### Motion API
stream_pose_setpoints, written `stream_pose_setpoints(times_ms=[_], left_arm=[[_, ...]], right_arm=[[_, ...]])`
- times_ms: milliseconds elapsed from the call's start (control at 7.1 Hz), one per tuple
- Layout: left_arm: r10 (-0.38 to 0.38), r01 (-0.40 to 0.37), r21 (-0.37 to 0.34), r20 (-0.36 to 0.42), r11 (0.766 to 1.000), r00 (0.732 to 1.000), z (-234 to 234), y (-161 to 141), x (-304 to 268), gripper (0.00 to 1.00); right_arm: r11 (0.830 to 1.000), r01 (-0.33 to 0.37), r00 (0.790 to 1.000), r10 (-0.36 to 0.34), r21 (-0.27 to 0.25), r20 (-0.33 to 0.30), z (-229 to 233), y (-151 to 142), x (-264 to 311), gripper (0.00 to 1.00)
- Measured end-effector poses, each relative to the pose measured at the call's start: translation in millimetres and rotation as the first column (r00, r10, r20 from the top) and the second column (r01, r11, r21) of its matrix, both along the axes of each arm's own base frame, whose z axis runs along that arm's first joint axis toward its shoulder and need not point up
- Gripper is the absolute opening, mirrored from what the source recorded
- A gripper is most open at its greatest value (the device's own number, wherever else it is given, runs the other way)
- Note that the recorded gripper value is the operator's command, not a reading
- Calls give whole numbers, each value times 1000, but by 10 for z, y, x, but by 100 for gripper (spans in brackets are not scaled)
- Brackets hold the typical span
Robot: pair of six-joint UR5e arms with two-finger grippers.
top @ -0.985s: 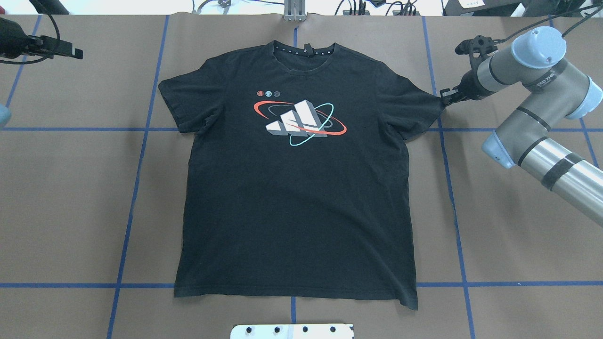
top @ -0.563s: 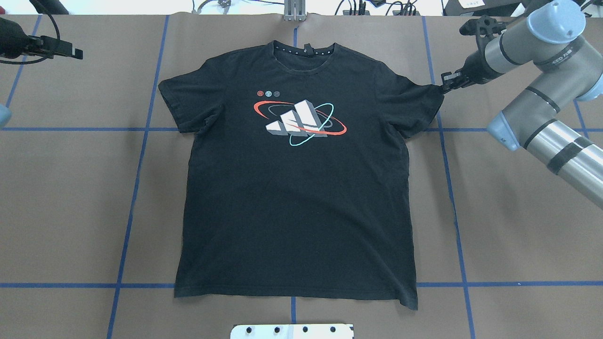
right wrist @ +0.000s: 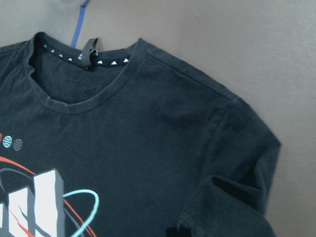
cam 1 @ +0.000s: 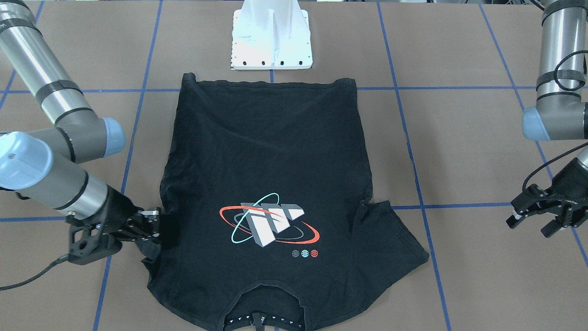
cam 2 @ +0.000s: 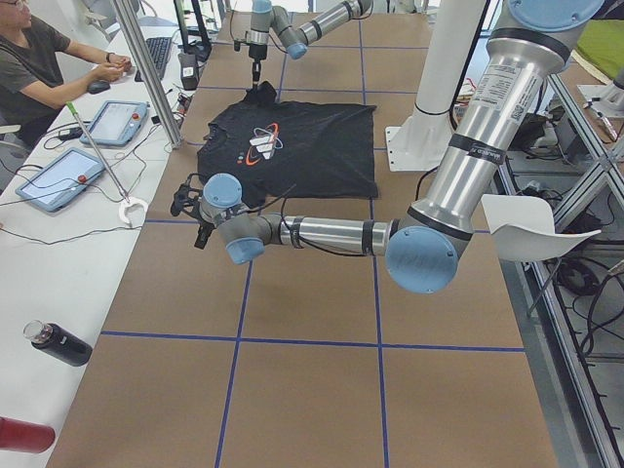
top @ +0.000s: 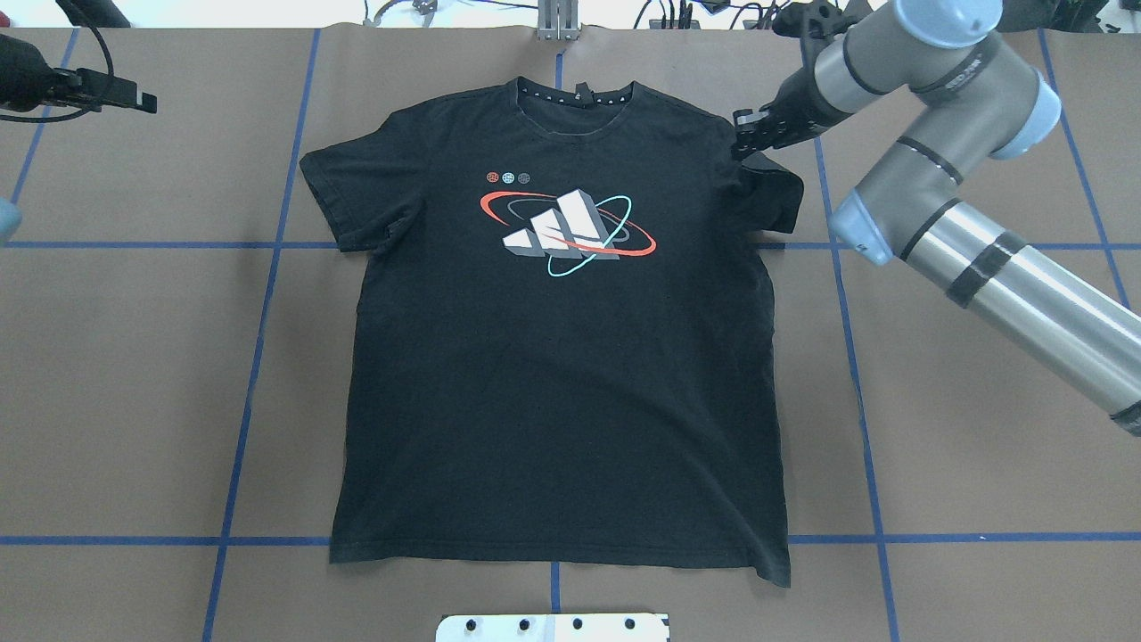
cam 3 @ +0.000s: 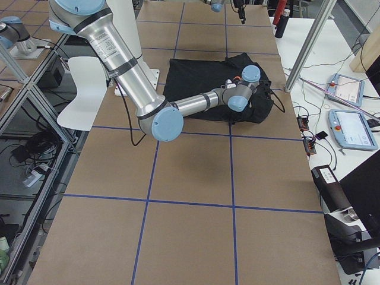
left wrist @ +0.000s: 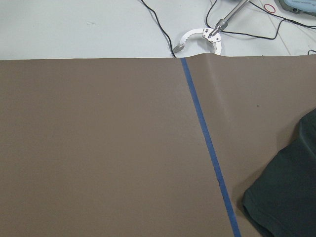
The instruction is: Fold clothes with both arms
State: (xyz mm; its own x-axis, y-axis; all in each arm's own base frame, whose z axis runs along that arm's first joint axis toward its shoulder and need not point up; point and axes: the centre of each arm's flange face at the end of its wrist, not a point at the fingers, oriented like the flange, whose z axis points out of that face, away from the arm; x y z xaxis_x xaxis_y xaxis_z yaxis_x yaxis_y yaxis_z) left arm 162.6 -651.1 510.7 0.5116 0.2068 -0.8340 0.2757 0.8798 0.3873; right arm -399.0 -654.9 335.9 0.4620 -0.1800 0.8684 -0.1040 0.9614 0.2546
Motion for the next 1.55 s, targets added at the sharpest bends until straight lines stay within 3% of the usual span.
stream_pose_setpoints(times_ms=[282,563,704,845,1126,1548], left_arm=[[0,0,-1,0,1000,1000,8,3,-4,100],[-2,2,0,0,1000,1000,4,1,-17,100],[-3,3,0,0,1000,1000,2,1,-20,100],[-3,3,0,0,1000,1000,3,0,-20,100],[-4,4,-3,-5,1000,1000,-39,-35,20,100],[-62,61,-30,-33,998,998,-450,-178,747,99]], right_arm=[[996,-78,997,77,-34,-19,-578,87,-667,0],[989,-144,986,140,-41,-87,-815,-108,-1154,0],[987,-158,983,153,-42,-105,-818,-154,-1230,91],[986,-164,981,158,-39,-114,-802,-171,-1253,100],[984,-175,979,171,-25,-111,-860,-177,-1238,100],[976,-203,979,202,-83,-14,-1208,-9,-1064,100]])
